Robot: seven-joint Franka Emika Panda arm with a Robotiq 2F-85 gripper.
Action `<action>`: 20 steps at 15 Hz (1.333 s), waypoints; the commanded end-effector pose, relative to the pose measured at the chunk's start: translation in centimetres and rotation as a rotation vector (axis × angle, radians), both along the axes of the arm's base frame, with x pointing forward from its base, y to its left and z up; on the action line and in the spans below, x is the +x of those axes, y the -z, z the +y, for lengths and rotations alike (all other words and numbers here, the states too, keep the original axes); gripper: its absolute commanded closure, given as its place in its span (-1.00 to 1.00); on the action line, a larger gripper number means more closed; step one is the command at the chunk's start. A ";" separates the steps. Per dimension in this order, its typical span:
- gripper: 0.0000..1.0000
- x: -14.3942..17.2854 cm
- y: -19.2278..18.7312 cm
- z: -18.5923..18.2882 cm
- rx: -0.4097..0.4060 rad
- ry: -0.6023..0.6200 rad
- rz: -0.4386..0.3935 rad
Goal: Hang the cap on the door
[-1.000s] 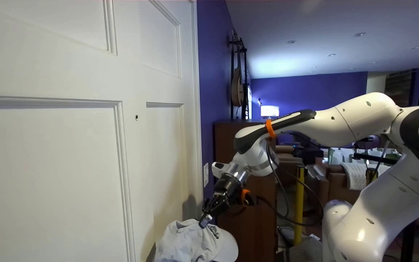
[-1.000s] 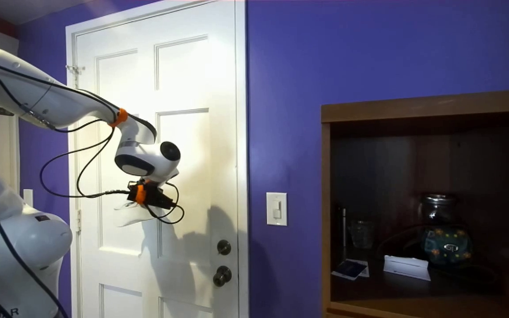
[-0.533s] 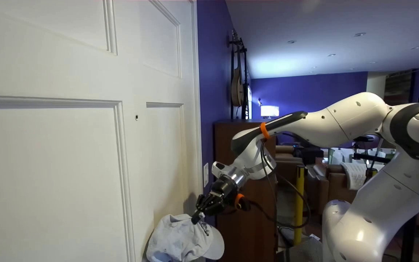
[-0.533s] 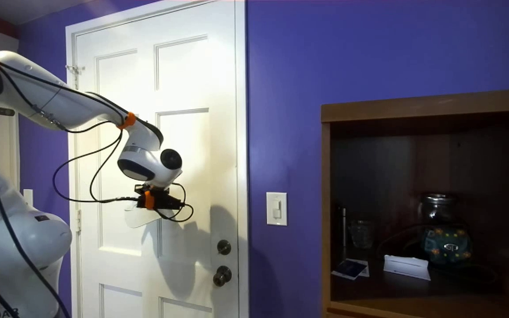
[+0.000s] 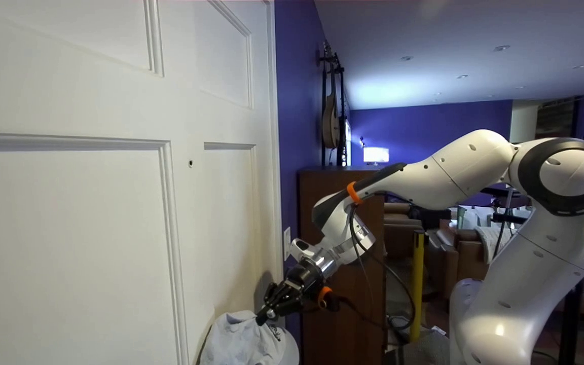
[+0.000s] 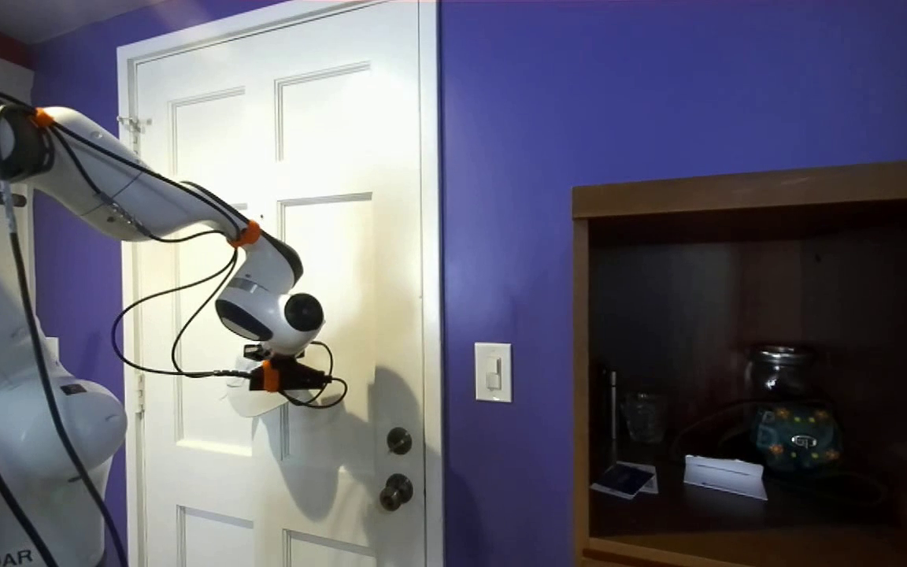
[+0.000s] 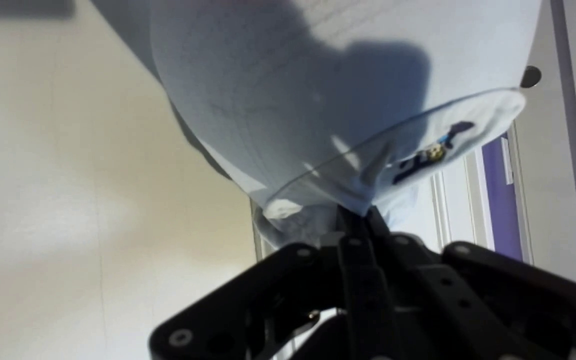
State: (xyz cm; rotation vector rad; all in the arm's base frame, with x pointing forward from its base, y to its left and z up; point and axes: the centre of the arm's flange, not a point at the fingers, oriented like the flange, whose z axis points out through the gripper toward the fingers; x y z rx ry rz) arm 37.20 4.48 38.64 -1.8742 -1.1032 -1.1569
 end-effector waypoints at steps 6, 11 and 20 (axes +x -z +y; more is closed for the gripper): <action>0.98 1.2 4.0 -1.2 -0.091 0.084 0.018; 0.98 1.2 5.5 -1.8 -0.128 0.115 0.056; 0.98 1.3 7.7 -2.1 -0.165 0.139 0.106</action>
